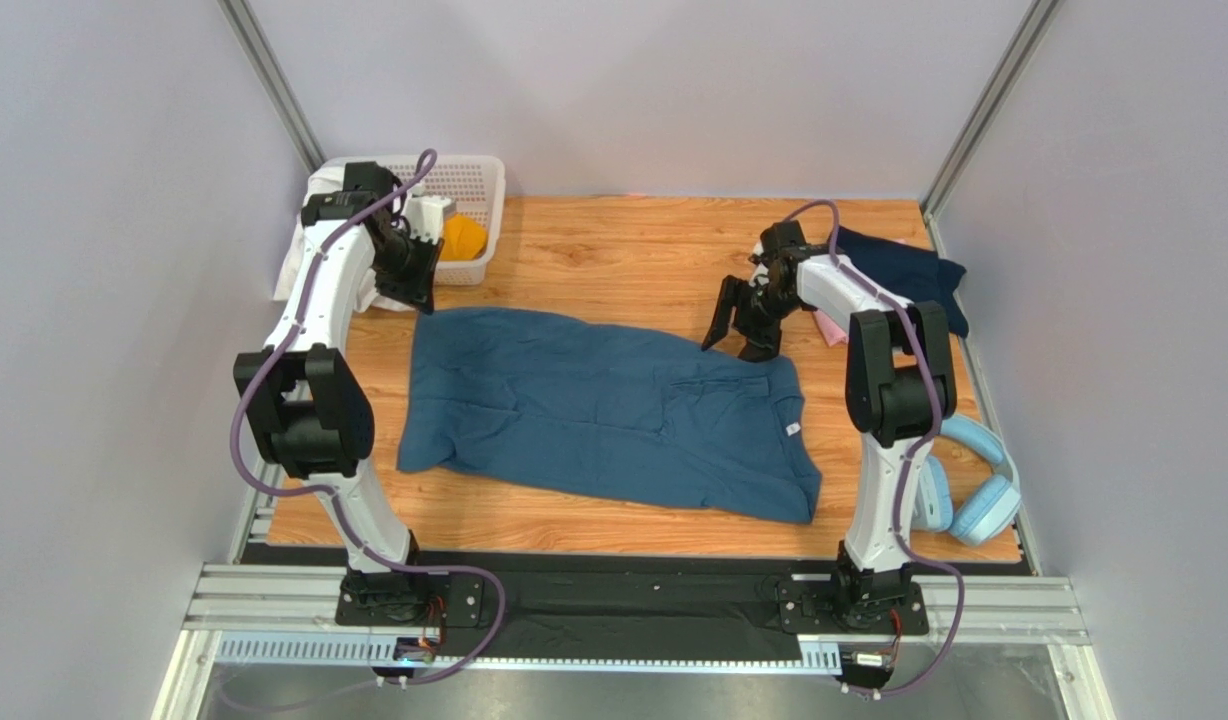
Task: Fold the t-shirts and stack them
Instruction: Grap the side of the flattened tshirt furthest away from the robot with both arms
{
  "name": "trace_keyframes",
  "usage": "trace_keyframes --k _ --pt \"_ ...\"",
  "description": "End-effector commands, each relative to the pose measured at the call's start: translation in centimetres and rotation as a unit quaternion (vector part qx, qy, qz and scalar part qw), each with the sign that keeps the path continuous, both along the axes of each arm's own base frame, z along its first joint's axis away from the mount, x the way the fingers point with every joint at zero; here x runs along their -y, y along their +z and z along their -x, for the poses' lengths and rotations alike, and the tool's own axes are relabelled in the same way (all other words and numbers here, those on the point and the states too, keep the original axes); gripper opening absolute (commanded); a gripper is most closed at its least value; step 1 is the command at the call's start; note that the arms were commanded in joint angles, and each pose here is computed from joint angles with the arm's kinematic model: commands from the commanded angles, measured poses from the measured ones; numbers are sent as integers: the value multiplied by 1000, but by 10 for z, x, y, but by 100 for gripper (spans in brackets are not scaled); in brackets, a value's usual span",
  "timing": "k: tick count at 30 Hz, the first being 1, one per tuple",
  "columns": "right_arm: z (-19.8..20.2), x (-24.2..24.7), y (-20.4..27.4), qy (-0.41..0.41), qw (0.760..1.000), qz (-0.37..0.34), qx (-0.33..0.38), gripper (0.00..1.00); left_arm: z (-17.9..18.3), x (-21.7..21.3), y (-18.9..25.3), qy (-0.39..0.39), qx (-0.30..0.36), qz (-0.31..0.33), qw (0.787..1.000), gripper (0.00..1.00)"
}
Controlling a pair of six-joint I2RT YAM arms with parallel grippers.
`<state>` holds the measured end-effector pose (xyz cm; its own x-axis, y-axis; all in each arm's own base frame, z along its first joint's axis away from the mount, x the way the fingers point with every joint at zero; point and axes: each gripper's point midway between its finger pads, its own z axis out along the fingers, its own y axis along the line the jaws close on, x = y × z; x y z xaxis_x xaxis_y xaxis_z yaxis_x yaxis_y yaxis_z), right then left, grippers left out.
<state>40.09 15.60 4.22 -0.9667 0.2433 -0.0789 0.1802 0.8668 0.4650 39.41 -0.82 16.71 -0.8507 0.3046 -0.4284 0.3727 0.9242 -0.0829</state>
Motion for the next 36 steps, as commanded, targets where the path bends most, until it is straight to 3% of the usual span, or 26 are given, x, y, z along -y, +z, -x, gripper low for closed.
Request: trace_keyframes --k 1,7,8,11,17,24,29,36 --pt "1 1 43 -1 998 0 58 64 4 4 -5 -7 -2 5 1000 0" --pt "-17 -11 31 13 999 -25 38 36 9 8 -4 -8 -2 12 1000 0" --pt "-19 -12 23 12 999 -26 28 20 9 7 -3 -10 0 9 1000 0" --pt "-27 -16 23 12 999 -33 27 0 11 6 0 -11 5 6 1000 0" --pt "-37 -10 38 -1 999 -23 45 0 14 9 3 -9 7 14 1000 0" --pt "-51 10 105 -26 990 -8 135 0 13 17 21 -9 28 26 999 0" --pt "-36 16 154 -31 981 -3 190 0 15 23 41 -13 53 34 998 0" --pt "-11 28 135 -38 985 22 168 0 16 14 51 -16 72 7 997 0"
